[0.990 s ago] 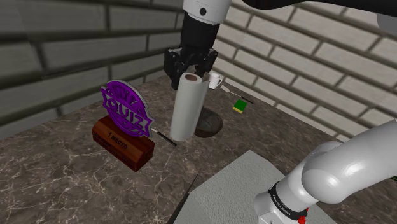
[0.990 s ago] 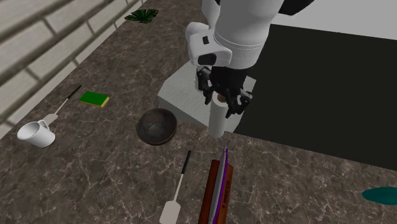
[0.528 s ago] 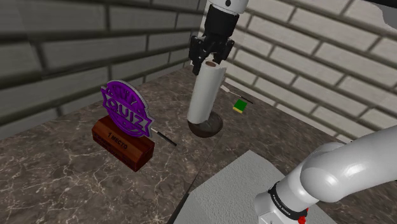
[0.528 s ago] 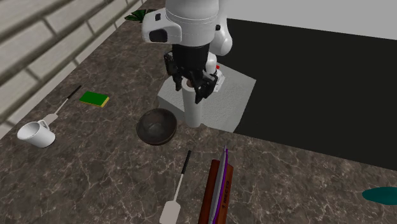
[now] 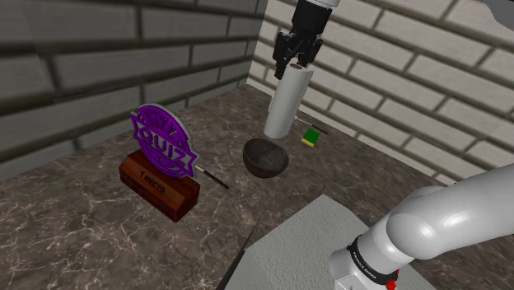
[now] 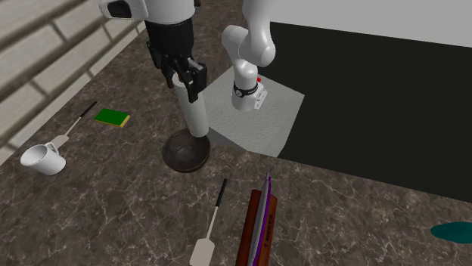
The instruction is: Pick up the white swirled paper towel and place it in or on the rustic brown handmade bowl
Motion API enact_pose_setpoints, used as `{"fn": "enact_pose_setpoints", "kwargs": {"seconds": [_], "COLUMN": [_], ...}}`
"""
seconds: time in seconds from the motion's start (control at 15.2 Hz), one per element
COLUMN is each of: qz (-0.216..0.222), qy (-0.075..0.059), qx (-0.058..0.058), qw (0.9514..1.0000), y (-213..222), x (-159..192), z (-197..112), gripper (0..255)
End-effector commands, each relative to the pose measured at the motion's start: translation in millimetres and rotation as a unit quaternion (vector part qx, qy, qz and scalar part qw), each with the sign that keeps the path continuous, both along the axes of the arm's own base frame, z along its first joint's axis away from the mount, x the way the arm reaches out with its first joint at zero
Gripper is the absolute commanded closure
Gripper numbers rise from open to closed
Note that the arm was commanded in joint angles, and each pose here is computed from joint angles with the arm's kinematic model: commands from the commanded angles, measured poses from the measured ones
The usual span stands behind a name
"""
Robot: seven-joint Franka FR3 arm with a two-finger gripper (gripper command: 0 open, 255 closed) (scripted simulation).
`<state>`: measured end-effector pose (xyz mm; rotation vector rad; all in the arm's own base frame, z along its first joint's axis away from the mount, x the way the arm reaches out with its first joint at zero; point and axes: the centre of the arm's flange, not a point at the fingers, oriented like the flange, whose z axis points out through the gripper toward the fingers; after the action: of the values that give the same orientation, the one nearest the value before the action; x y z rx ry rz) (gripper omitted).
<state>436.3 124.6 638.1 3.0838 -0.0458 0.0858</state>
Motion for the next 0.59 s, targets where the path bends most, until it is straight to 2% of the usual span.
{"fn": "enact_pose_setpoints", "kwargs": {"seconds": [0.0, 0.26, 0.53], "qz": [0.001, 0.001, 0.001], "qy": [0.0, 0.0, 0.0], "qx": [0.0, 0.0, 0.0], "qw": [1.0, 1.0, 1.0], "y": [-26.7, -73.4, -73.4], "x": [6.5, 19.3, 19.3], "z": [5.5, 17.8, -3.4], "gripper": [255, 255, 255]}}
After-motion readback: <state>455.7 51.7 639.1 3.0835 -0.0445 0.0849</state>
